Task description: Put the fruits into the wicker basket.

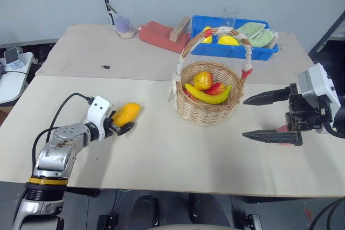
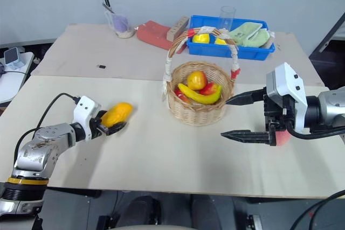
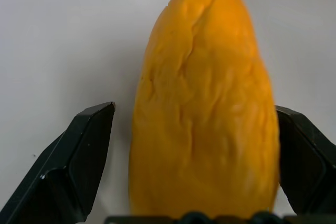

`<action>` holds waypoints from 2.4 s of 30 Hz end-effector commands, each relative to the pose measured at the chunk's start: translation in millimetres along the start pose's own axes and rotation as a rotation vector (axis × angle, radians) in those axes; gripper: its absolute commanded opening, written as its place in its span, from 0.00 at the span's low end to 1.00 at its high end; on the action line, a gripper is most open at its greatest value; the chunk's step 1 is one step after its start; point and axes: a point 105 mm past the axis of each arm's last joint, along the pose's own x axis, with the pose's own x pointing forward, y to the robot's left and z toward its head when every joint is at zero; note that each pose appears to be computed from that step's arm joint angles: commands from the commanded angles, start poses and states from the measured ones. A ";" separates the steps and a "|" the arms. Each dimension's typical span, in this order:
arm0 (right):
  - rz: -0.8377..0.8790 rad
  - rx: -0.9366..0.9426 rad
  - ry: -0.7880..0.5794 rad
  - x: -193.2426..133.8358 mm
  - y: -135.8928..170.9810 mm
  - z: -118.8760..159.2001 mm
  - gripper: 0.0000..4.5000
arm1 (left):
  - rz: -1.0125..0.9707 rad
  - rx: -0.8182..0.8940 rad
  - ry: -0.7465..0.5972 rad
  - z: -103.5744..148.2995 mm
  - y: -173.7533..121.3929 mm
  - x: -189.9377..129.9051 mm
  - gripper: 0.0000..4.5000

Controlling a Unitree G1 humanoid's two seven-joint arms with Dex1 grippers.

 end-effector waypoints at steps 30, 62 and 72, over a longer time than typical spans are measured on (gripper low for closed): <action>-0.247 0.002 -0.034 -22.1 7.1 17.2 1.00 | -0.455 0.561 -0.575 189.2 -159.7 70.7 0.58; -0.878 0.356 0.348 -92.3 -30.7 -147.7 1.00 | -1.034 0.689 -0.498 146.2 -189.8 -9.0 0.99; -0.883 0.528 0.269 -81.7 -42.5 -177.4 1.00 | -1.042 0.665 -0.481 139.1 -190.4 -11.4 0.99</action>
